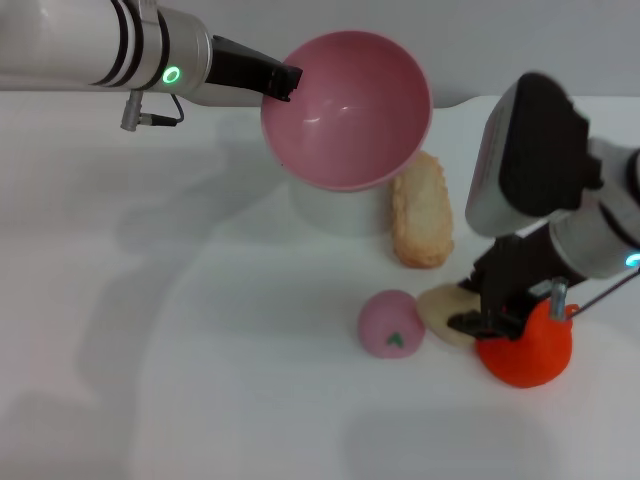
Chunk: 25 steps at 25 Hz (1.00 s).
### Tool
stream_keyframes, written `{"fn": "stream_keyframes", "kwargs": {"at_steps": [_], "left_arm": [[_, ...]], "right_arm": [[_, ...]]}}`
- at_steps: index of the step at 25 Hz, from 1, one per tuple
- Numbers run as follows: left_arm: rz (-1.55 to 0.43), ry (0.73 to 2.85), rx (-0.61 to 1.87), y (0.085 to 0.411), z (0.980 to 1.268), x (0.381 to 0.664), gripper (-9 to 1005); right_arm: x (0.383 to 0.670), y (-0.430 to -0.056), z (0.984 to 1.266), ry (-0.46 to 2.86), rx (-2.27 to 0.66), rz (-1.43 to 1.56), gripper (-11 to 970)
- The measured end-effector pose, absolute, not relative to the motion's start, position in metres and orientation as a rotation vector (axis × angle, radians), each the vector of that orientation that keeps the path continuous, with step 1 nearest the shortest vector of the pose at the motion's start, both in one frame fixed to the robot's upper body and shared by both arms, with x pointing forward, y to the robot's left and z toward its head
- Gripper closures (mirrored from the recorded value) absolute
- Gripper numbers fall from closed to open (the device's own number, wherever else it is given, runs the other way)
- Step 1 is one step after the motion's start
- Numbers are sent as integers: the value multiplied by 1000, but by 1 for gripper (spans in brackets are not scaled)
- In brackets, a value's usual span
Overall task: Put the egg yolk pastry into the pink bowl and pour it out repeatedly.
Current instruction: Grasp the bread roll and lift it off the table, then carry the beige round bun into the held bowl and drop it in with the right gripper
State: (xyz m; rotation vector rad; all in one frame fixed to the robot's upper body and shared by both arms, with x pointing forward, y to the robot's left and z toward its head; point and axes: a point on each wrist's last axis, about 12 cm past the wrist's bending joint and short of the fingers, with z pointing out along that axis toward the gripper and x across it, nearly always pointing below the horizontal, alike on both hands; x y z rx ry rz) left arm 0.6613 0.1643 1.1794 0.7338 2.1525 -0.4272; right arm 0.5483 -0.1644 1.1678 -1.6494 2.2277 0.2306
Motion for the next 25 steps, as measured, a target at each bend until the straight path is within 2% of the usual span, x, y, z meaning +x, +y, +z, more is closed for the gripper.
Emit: {"fn": "stream_keyframes", "kwargs": {"at_steps": [10, 15, 19, 25], "left_arm": [[-423, 2186, 739, 167, 1171, 660, 951], [-424, 2207, 754, 169, 1165, 657, 951], [-439, 2219, 787, 167, 1163, 653, 951], [-452, 2228, 826, 161, 1161, 649, 951]], "right_arm": [[510, -143, 1241, 1904, -1796, 300, 624], [505, -145, 1275, 1733, -1721, 252, 657], [522, -146, 1280, 1683, -1566, 225, 696], [554, -147, 1260, 1738, -1430, 239, 767]]}}
